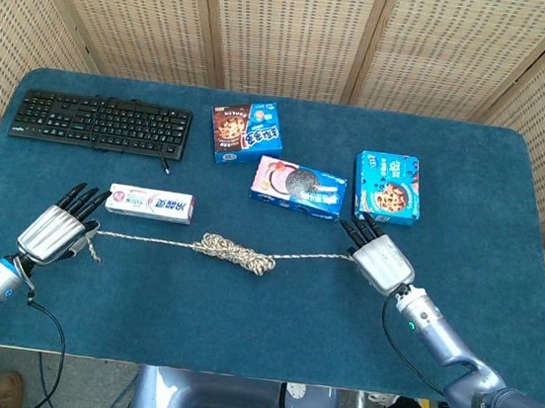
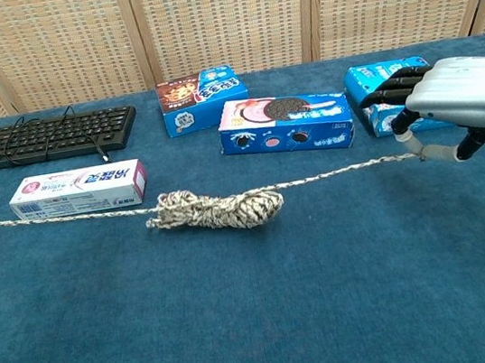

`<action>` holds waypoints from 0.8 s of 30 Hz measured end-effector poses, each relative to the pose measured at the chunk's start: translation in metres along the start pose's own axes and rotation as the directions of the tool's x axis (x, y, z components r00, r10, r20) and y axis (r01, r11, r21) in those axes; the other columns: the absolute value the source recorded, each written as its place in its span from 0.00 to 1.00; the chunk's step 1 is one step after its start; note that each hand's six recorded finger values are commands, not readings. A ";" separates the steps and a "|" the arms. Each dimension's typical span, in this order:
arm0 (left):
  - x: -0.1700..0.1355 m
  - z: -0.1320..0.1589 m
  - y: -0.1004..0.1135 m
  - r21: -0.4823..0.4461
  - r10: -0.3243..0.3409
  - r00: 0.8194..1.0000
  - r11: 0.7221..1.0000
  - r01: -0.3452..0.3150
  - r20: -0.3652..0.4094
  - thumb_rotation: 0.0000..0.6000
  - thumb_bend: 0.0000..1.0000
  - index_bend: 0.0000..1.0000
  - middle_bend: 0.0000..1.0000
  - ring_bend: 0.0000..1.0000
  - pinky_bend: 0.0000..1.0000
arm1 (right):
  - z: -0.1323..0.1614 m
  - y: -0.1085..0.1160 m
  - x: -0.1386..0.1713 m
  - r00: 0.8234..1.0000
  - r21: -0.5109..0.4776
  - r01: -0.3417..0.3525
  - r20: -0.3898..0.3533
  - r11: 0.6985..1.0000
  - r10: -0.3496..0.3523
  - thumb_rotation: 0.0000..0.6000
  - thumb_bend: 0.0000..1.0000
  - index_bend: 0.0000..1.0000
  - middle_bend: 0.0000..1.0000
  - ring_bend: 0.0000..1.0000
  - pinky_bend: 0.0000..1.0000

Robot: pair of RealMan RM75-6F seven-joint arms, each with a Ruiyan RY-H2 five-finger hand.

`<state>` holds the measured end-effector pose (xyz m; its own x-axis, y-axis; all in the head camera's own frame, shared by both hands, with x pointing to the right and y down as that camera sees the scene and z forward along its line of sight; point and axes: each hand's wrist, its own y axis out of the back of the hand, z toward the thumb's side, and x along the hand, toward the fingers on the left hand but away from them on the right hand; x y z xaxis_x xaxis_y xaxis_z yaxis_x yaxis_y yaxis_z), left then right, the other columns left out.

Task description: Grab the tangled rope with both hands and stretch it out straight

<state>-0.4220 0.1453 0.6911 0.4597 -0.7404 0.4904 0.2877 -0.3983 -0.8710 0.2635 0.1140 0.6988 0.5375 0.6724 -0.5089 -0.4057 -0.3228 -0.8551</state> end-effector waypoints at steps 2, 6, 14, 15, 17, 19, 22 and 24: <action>-0.001 -0.003 0.000 0.005 0.003 1.000 1.000 -0.003 -0.009 1.00 0.54 0.68 0.00 0.00 0.00 | -0.003 -0.002 0.002 1.000 0.021 -0.004 0.005 1.000 0.004 1.00 0.53 0.68 0.04 0.00 0.00; -0.005 -0.011 -0.001 0.013 0.000 1.000 1.000 0.000 -0.029 1.00 0.54 0.68 0.00 0.00 0.00 | -0.010 -0.005 0.006 1.000 0.036 -0.011 0.020 0.999 0.010 1.00 0.53 0.68 0.04 0.00 0.00; -0.007 -0.013 -0.006 0.006 -0.002 0.999 1.000 0.003 -0.035 1.00 0.54 0.68 0.00 0.00 0.00 | -0.012 -0.006 0.009 1.000 0.030 -0.010 0.030 0.999 0.009 1.00 0.53 0.67 0.04 0.00 0.00; -0.007 -0.012 -0.006 0.005 -0.001 0.999 1.000 0.001 -0.034 1.00 0.54 0.68 0.00 0.00 0.00 | -0.012 -0.006 0.009 1.000 0.029 -0.009 0.030 1.000 0.008 1.00 0.53 0.67 0.04 0.00 0.00; -0.007 -0.011 -0.005 0.005 0.002 1.000 1.000 -0.001 -0.030 1.00 0.54 0.68 0.00 0.00 0.00 | -0.011 -0.006 0.009 1.000 0.025 -0.009 0.030 1.000 0.008 1.00 0.53 0.67 0.04 0.00 0.00; -0.007 -0.010 -0.005 0.005 0.001 1.000 1.000 -0.001 -0.028 1.00 0.53 0.65 0.00 0.00 0.00 | -0.011 -0.006 0.009 1.000 0.020 -0.009 0.029 1.000 0.008 1.00 0.52 0.66 0.04 0.00 0.00; -0.007 -0.010 -0.006 0.004 -0.002 1.000 1.000 0.002 -0.026 1.00 0.28 0.31 0.00 0.00 0.00 | -0.010 -0.007 0.009 1.000 0.011 -0.009 0.029 1.000 0.009 1.00 0.44 0.47 0.03 0.00 0.00; -0.008 -0.010 -0.006 0.004 -0.006 1.000 1.000 0.006 -0.024 1.00 0.07 0.05 0.00 0.00 0.00 | -0.010 -0.008 0.010 0.999 0.005 -0.011 0.034 1.000 0.010 1.00 0.19 0.19 0.00 0.00 0.00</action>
<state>-0.4358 0.1481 0.6922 0.4380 -0.7507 0.4946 0.2935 -0.4006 -0.8680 0.2793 0.1167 0.6996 0.5080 0.6911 -0.5140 -0.4153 -0.3263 -0.8492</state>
